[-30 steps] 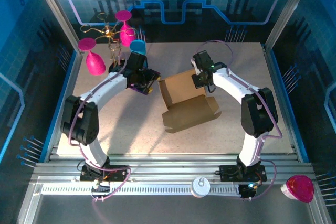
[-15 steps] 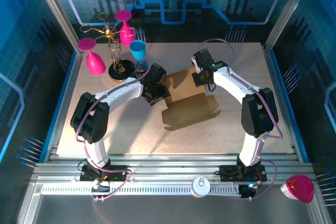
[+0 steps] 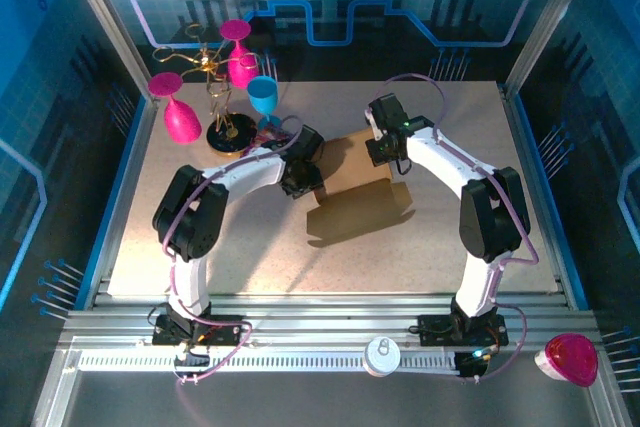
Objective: Fold the paper box
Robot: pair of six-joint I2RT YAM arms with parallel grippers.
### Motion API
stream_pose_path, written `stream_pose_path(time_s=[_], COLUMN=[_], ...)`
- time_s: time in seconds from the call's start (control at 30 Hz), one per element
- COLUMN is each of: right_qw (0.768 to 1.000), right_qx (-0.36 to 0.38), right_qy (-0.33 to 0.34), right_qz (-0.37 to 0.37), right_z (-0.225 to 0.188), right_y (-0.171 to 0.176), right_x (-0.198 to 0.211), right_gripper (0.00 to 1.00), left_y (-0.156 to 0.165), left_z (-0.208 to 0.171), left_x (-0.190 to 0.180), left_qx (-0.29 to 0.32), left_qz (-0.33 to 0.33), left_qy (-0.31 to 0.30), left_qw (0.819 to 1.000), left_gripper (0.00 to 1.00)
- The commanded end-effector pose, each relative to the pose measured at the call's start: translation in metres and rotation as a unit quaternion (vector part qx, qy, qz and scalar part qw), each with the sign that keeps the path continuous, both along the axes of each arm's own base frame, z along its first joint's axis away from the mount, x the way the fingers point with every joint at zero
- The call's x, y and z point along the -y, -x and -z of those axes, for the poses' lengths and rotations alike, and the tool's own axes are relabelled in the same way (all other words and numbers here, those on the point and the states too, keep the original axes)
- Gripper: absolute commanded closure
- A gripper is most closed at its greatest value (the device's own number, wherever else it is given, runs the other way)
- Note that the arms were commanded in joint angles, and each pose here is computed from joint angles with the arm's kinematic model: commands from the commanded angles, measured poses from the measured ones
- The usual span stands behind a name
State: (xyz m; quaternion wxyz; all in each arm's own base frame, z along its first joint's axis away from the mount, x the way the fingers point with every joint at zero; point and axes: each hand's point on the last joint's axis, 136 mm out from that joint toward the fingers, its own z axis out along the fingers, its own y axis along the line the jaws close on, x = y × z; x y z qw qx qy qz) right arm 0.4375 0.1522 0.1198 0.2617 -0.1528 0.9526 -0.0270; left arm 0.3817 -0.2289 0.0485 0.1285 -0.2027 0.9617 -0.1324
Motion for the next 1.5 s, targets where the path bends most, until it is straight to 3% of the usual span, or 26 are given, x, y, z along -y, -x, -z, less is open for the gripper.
stream_pose_path(time_s=[0.0,0.1,0.27,0.4,0.43,0.7,0.97,1.33,1.37,1.47], right_qw=[1.0,1.0,1.0,1.0,1.0,0.999,0.993,0.997,0.997,0.999], right_qx=[0.001,0.0,-0.001,-0.003,-0.002,-0.008,-0.013,-0.018,-0.021,-0.029], right_qy=[-0.011,-0.012,-0.012,-0.009,-0.006,0.048,0.113,0.077,0.071,0.036], right_qz=[-0.006,-0.005,-0.003,-0.005,-0.009,0.0,0.025,0.002,0.001,0.007], right_z=[-0.007,-0.006,-0.006,-0.005,-0.005,0.0,0.002,-0.009,-0.013,-0.03], right_y=[-0.004,-0.004,-0.003,-0.002,-0.002,-0.002,-0.005,-0.003,-0.003,-0.003], right_x=[-0.002,-0.003,-0.002,-0.003,-0.005,0.0,0.014,-0.004,-0.006,-0.013], right_gripper=[1.0,1.0,1.0,1.0,1.0,1.0,1.0,1.0,0.97,0.7], left_y=[-0.01,-0.014,-0.015,-0.012,-0.011,-0.008,-0.008,-0.01,-0.01,-0.009], left_z=[0.0,0.001,0.008,0.01,0.01,0.005,0.0,-0.008,-0.01,-0.012], left_x=[0.004,0.006,0.004,0.002,0.001,-0.007,-0.008,0.001,0.001,0.004], left_qx=[0.02,0.027,0.02,0.017,0.016,0.004,0.004,0.007,0.007,0.004], left_qz=[0.013,0.02,0.024,0.028,0.029,0.036,0.036,0.037,0.035,0.031], left_qy=[-0.017,-0.023,-0.04,-0.061,-0.069,-0.129,-0.135,-0.112,-0.107,-0.095], left_qw=[1.0,0.999,0.999,0.998,0.997,0.991,0.99,0.993,0.994,0.995], left_gripper=[0.64,0.64,0.75,0.99,1.0,1.0,1.0,1.0,1.0,1.0])
